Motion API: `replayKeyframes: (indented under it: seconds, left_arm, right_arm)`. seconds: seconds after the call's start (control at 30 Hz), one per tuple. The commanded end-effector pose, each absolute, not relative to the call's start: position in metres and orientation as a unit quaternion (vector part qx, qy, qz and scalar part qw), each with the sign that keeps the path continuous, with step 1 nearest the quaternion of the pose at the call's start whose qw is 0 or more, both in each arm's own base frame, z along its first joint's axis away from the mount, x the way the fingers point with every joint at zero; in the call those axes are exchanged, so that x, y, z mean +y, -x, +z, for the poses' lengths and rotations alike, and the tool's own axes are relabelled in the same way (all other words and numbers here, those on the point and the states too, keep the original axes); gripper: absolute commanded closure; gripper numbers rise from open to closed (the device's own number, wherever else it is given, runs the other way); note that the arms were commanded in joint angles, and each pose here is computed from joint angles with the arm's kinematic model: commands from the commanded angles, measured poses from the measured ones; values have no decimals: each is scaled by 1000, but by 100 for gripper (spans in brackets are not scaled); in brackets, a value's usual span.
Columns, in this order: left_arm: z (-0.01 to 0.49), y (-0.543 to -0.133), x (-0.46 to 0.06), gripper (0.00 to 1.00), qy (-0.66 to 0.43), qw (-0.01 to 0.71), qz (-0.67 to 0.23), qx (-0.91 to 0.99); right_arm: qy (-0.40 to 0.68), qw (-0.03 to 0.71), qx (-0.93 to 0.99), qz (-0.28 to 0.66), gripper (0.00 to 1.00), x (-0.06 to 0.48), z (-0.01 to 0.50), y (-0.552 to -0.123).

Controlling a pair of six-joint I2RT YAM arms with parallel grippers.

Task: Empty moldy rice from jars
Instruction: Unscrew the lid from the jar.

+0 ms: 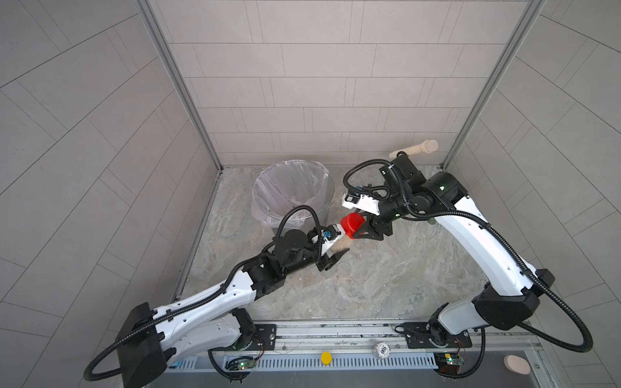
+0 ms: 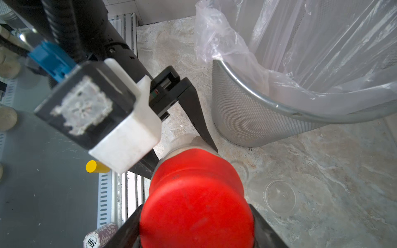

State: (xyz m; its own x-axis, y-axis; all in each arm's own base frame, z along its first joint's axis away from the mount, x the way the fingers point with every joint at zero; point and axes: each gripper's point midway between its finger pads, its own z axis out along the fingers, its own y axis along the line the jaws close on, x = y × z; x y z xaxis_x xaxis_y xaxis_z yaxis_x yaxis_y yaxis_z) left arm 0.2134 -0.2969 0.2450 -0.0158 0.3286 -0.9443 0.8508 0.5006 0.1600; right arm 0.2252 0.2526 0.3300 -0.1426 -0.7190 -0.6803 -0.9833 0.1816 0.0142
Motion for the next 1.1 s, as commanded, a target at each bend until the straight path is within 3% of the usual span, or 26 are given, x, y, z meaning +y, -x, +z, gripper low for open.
replayKeyframes:
  seconds: [0.0, 0.03, 0.13, 0.4, 0.8, 1.07]
  left_arm:
    - [258, -219, -290, 100, -416, 561, -237, 676]
    - [260, -218, -290, 100, -416, 562, -238, 674]
    - [267, -217, -292, 100, -415, 569, -245, 667]
    - [269, -220, -293, 100, -418, 570, -238, 666]
    - [266, -221, -286, 100, -416, 569, -222, 673]
    - [273, -218, -278, 100, -412, 573, -216, 675]
  right_arm:
    - [621, 285, 700, 207, 68, 237, 327, -221]
    - [617, 293, 702, 203, 57, 237, 327, -224]
    - [613, 303, 697, 217, 48, 241, 326, -221]
    - [591, 316, 706, 227, 52, 238, 329, -224]
    - [488, 405, 735, 240, 52, 209, 361, -248]
    - [311, 367, 845, 232, 52, 172, 299, -257]
